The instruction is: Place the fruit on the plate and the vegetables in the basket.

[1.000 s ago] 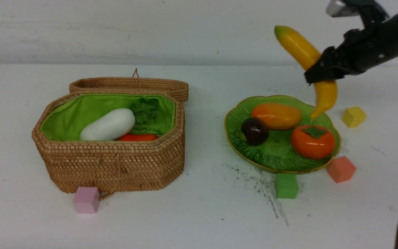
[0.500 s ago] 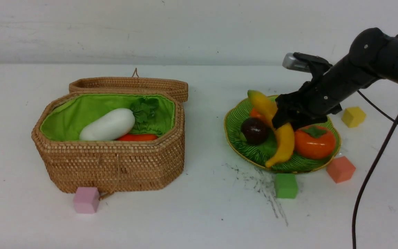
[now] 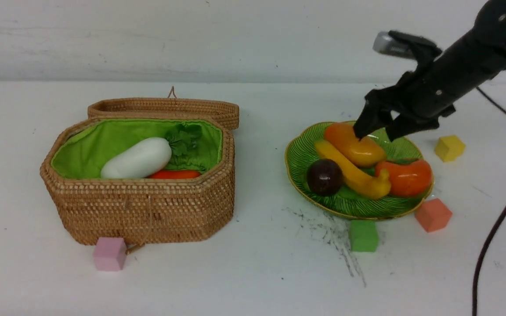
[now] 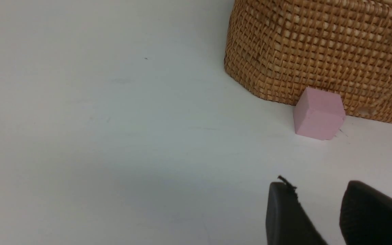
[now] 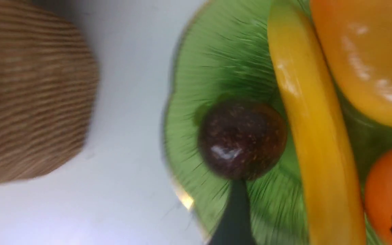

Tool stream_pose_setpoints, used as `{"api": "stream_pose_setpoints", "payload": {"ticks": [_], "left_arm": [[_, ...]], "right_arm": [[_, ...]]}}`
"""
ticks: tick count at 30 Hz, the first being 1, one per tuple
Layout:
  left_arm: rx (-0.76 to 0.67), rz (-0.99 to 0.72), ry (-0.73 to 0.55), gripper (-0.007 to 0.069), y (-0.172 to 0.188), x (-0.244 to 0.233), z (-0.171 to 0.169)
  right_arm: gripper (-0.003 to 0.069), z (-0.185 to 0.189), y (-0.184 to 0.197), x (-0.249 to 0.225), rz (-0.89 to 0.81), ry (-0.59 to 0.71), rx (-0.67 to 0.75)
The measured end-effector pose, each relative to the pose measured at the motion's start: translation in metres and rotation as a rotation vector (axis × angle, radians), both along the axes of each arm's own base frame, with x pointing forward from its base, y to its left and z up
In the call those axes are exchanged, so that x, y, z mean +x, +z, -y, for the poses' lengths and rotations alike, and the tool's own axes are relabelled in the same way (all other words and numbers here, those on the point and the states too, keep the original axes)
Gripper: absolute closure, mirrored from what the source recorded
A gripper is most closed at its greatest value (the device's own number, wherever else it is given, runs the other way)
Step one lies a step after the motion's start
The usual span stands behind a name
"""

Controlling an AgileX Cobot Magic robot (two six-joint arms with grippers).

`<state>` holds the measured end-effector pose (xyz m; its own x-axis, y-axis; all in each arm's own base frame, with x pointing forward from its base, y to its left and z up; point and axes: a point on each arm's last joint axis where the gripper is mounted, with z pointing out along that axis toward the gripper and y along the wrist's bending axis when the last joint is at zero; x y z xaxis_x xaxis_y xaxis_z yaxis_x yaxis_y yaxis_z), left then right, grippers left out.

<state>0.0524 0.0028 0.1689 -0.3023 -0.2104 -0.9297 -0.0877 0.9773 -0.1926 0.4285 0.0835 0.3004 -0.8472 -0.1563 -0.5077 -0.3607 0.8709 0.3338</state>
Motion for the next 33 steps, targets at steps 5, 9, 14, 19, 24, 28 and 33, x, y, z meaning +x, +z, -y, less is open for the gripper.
{"api": "stream_pose_setpoints", "payload": {"ticks": [5,9,14,19,24,28,33], "left_arm": [[0.000,0.000,0.000,0.0386,0.000,0.000,0.000],[0.000,0.000,0.000,0.0386,0.000,0.000,0.000],[0.000,0.000,0.000,0.0386,0.000,0.000,0.000],[0.000,0.000,0.000,0.0386,0.000,0.000,0.000],[0.000,0.000,0.000,0.0386,0.000,0.000,0.000],[0.000,0.000,0.000,0.0386,0.000,0.000,0.000],[0.000,0.000,0.000,0.0386,0.000,0.000,0.000]], "right_arm": [[0.0320,0.009,0.089,-0.068,0.093,0.063,-0.060],[0.0489,0.020,0.131,-0.114,0.179,0.002,-0.097],[0.0659,0.034,0.151,-0.188,0.229,-0.081,-0.118],[0.0667,0.043,0.117,-0.270,0.203,-0.102,-0.115],[0.0667,0.051,0.049,-0.324,0.288,-0.166,-0.095],[0.0667,0.054,0.001,-0.340,0.317,-0.205,-0.080],[0.0667,0.054,-0.044,-0.348,0.297,-0.231,-0.051]]}}
